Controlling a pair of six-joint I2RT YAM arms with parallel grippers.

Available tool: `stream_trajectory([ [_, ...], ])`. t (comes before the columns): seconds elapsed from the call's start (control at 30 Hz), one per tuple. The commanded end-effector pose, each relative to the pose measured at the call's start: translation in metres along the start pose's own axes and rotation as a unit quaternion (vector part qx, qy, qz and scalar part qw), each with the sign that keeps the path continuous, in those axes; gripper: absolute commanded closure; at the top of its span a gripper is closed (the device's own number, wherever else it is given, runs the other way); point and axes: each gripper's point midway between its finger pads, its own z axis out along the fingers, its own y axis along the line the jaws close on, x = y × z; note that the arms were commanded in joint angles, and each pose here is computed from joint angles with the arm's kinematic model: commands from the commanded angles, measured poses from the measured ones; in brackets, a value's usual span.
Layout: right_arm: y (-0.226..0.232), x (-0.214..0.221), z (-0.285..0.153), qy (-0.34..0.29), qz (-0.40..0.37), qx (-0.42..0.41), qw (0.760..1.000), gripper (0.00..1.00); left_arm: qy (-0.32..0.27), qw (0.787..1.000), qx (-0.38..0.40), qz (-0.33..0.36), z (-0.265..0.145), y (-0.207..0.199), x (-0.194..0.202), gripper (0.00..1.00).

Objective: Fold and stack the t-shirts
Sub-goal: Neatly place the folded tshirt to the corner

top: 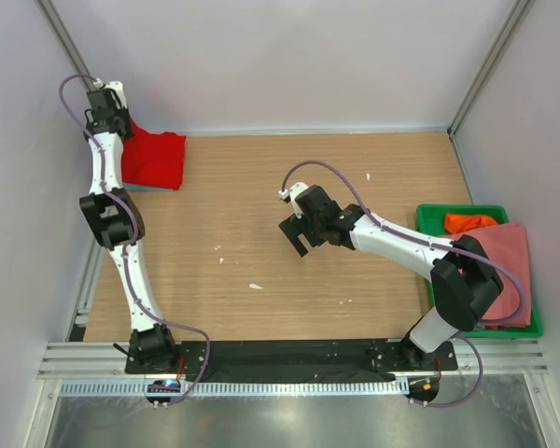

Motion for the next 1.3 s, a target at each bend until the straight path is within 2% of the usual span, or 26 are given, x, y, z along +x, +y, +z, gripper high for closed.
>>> stream_trajectory([
  [0.0, -0.001, -0.022, -0.004, -0.025, 0.014, 0.001, 1.000, 0.01, -0.065, 0.998, -0.001, -0.020, 0.001, 0.007, -0.037, 0.97],
  [0.13, -0.001, -0.022, -0.005, -0.024, 0.025, 0.003, 0.999, 0.01, -0.059, 0.997, -0.038, -0.029, 0.013, 0.018, -0.027, 0.91],
  [0.17, 0.000, -0.021, -0.005, -0.024, 0.026, 0.003, 0.999, 0.01, -0.060, 0.996, -0.056, -0.034, 0.014, 0.024, -0.027, 0.75],
  [0.2, 0.001, -0.021, -0.005, -0.024, 0.037, 0.000, 0.999, 0.01, -0.059, 0.993, -0.090, -0.039, 0.017, 0.036, -0.023, 0.64],
  [0.3, 0.003, -0.020, -0.007, -0.021, 0.049, -0.003, 0.999, 0.01, -0.055, 0.990, -0.126, -0.043, 0.013, 0.047, -0.022, 0.49],
  [0.33, 0.003, -0.021, -0.008, -0.024, 0.052, -0.003, 0.998, 0.01, -0.059, 0.990, -0.125, -0.041, 0.008, 0.047, -0.027, 0.39],
  [0.4, 0.002, -0.023, -0.013, -0.030, 0.058, -0.003, 0.998, 0.01, -0.059, 0.989, -0.127, -0.044, 0.003, 0.047, -0.029, 0.07],
  [0.43, 0.003, -0.021, -0.014, -0.029, 0.067, -0.003, 0.997, 0.01, -0.065, 0.988, -0.134, -0.048, -0.007, 0.048, -0.038, 0.01],
  [0.6, 0.000, -0.026, -0.040, -0.066, 0.111, -0.002, 0.992, 0.01, -0.068, 0.986, -0.148, -0.034, -0.045, 0.030, -0.058, 0.00],
  [0.67, 0.000, -0.019, -0.047, -0.071, 0.141, -0.003, 0.987, 0.01, -0.055, 0.989, -0.136, -0.028, -0.064, 0.003, -0.059, 0.00],
  [0.7, -0.002, -0.026, -0.063, -0.098, 0.157, -0.007, 0.983, 0.00, -0.052, 0.992, -0.116, -0.017, -0.072, -0.024, -0.061, 0.00],
  [0.73, -0.002, -0.011, -0.062, -0.092, 0.169, -0.003, 0.981, 0.01, -0.030, 0.994, -0.103, -0.017, -0.074, -0.043, -0.045, 0.00],
  [0.77, -0.002, -0.008, -0.069, -0.101, 0.203, -0.005, 0.974, 0.01, -0.037, 0.995, -0.096, -0.014, -0.097, -0.059, -0.054, 0.00],
  [0.8, -0.006, -0.012, -0.087, -0.134, 0.227, -0.006, 0.965, 0.01, -0.041, 0.997, -0.063, 0.000, -0.112, -0.100, -0.055, 0.00],
  [0.83, -0.007, 0.006, -0.087, -0.134, 0.241, -0.001, 0.961, 0.01, -0.034, 0.999, -0.035, 0.019, -0.125, -0.137, -0.046, 0.00],
  [0.87, -0.008, 0.010, -0.093, -0.144, 0.290, -0.002, 0.946, 0.01, -0.005, 0.999, -0.020, 0.037, -0.131, -0.162, -0.017, 0.00],
  [0.9, -0.012, 0.008, -0.116, -0.185, 0.318, -0.012, 0.930, 0.01, -0.022, 0.999, 0.028, 0.028, -0.171, -0.209, -0.023, 0.00],
  [0.93, -0.013, 0.026, -0.113, -0.184, 0.346, -0.004, 0.920, 0.00, -0.012, 0.998, 0.062, 0.018, -0.188, -0.235, -0.012, 0.00],
  [0.97, -0.014, 0.033, -0.117, -0.194, 0.372, -0.007, 0.908, 0.00, 0.024, 0.995, 0.093, 0.016, -0.201, -0.256, 0.023, 0.00],
  [1.03, -0.015, 0.047, -0.130, -0.227, 0.444, -0.027, 0.866, 0.00, 0.039, 0.977, 0.200, -0.057, -0.266, -0.317, 0.038, 0.00],
  [1.07, -0.015, 0.051, -0.135, -0.240, 0.460, -0.038, 0.854, 0.00, 0.081, 0.968, 0.225, -0.076, -0.273, -0.334, 0.086, 0.00],
  [1.1, -0.014, 0.055, -0.137, -0.246, 0.485, -0.047, 0.838, 0.00, 0.105, 0.948, 0.289, -0.080, -0.309, -0.370, 0.110, 0.00],
  [1.13, -0.013, 0.066, -0.133, -0.244, 0.494, -0.047, 0.834, 0.00, 0.105, 0.935, 0.319, -0.116, -0.344, -0.377, 0.113, 0.01],
  [1.17, -0.017, 0.065, -0.145, -0.270, 0.509, -0.056, 0.816, 0.00, 0.107, 0.927, 0.339, -0.117, -0.363, -0.387, 0.126, 0.00],
  [1.2, -0.016, 0.072, -0.144, -0.264, 0.520, -0.057, 0.811, 0.00, 0.140, 0.922, 0.350, -0.091, -0.386, -0.395, 0.175, 0.00],
  [1.27, -0.017, 0.082, -0.145, -0.262, 0.563, -0.061, 0.781, 0.00, 0.120, 0.896, 0.404, -0.140, -0.432, -0.399, 0.174, 0.00],
])
